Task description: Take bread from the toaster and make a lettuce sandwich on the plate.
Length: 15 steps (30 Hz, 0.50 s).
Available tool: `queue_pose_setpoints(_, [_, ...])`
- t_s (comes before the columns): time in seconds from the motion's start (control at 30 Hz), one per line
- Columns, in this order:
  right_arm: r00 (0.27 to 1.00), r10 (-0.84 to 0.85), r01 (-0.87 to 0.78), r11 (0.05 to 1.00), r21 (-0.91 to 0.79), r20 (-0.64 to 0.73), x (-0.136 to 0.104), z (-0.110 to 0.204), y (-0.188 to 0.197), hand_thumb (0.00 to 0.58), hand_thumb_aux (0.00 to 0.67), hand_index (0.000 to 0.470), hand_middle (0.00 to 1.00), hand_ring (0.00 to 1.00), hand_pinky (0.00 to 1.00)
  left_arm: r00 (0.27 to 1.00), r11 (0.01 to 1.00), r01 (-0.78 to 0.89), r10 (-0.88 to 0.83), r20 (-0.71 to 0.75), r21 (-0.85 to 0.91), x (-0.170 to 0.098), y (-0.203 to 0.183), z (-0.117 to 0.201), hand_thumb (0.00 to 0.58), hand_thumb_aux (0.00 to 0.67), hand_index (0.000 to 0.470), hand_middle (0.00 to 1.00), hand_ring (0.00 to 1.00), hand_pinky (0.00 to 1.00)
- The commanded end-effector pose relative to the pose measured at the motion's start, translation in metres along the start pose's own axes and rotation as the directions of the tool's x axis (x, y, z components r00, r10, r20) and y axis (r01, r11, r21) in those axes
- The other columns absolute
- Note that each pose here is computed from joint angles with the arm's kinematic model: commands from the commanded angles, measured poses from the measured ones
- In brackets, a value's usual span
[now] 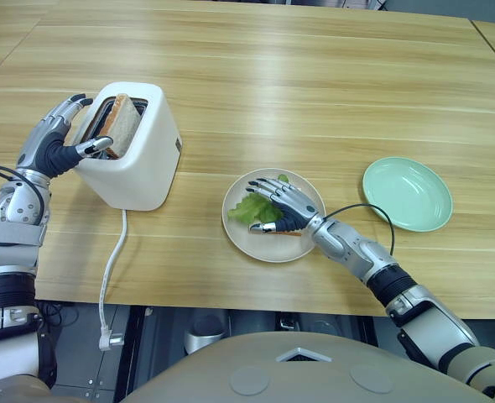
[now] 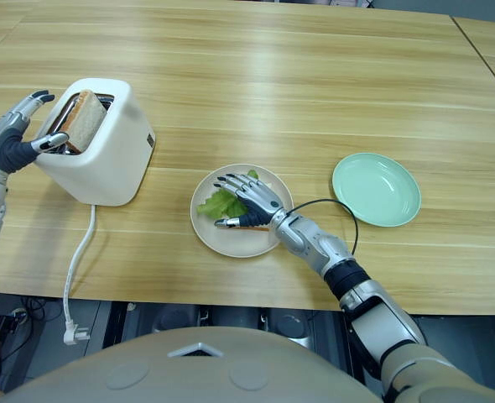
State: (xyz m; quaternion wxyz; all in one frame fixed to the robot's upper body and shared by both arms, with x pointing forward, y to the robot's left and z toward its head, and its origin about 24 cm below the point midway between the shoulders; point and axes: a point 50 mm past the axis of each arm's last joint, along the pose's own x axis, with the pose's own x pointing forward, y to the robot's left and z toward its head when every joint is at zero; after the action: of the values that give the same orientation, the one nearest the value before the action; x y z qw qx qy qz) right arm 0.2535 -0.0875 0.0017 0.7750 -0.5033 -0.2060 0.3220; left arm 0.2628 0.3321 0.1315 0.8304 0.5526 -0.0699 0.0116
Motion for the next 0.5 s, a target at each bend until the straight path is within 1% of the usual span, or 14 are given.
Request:
queue_pose_setpoints(0.03, [1.000, -0.001, 0.001, 1.000, -0.001, 0.000, -0.001, 0.000, -0.001, 0.000, 0.000, 0.000, 0.00, 0.00, 0.00, 0.998, 0.998, 0.054, -0.053, -0.041, 0.026, -0.002, -0.008, -0.007, 0.000, 0.000, 0.000, 0.00, 0.00, 0.00])
queue_pose_setpoints(0.27, [0.998, -0.057, 0.056, 0.998, 0.009, 0.013, -0.001, 0.003, -0.008, 0.000, 0.000, 0.000, 0.00, 0.00, 0.00, 0.994, 0.995, 0.084, -0.080, -0.067, 0.059, -0.003, -0.011, -0.012, 0.000, 0.000, 0.000, 0.00, 0.00, 0.00])
queue_pose_setpoints(0.3, [0.998, -0.068, 0.068, 0.998, 0.012, 0.016, -0.001, 0.003, -0.010, 0.000, 0.000, 0.000, 0.00, 0.00, 0.00, 0.994, 0.994, 0.088, -0.084, -0.067, 0.060, -0.003, -0.011, -0.012, 0.023, 0.013, 0.009, 0.00, 0.00, 0.00])
queue_pose_setpoints(0.33, [0.997, -0.080, 0.079, 0.997, 0.014, 0.018, -0.001, 0.004, -0.011, 0.000, 0.000, 0.000, 0.00, 0.00, 0.00, 0.994, 0.994, 0.093, -0.089, -0.066, 0.061, -0.003, -0.012, -0.012, 0.023, 0.013, 0.009, 0.00, 0.00, 0.00])
queue_pose_setpoints(0.37, [0.996, -0.090, 0.090, 0.996, 0.016, 0.021, 0.000, 0.004, -0.013, 0.000, 0.000, 0.000, 0.00, 0.00, 0.00, 0.994, 0.993, 0.096, -0.092, -0.065, 0.062, -0.003, -0.013, -0.012, 0.179, 0.113, 0.078, 0.00, 0.00, 0.00])
queue_pose_setpoints(0.4, [0.995, -0.100, 0.100, 0.995, 0.019, 0.023, 0.000, 0.005, -0.014, 0.000, 0.000, 0.000, 0.00, 0.00, 0.00, 0.994, 0.993, 0.099, -0.095, -0.061, 0.061, -0.003, -0.014, -0.011, 0.275, 0.184, 0.126, 0.00, 0.00, 0.00])
queue_pose_setpoints(0.43, [0.994, -0.107, 0.106, 0.994, 0.022, 0.025, 0.000, 0.005, -0.015, 0.000, 0.000, 0.000, 0.00, 0.00, 0.00, 0.994, 0.993, 0.102, -0.099, -0.054, 0.058, -0.003, -0.014, -0.010, 0.275, 0.184, 0.126, 0.00, 0.00, 0.00])
queue_pose_setpoints(0.47, [0.994, -0.109, 0.109, 0.994, 0.024, 0.026, 0.000, 0.005, -0.016, 0.000, 0.000, 0.000, 0.00, 0.00, 0.00, 0.994, 0.993, 0.106, -0.104, -0.045, 0.049, -0.003, -0.015, -0.009, 0.432, 0.331, 0.227, 0.00, 0.00, 0.00])
queue_pose_setpoints(0.5, [0.994, -0.109, 0.109, 0.994, 0.024, 0.027, 0.001, 0.006, -0.016, 0.000, 0.000, 0.000, 0.00, 0.00, 0.00, 0.994, 0.993, 0.109, -0.107, -0.036, 0.043, -0.003, -0.016, -0.007, 0.432, 0.331, 0.227, 0.00, 0.00, 0.00])
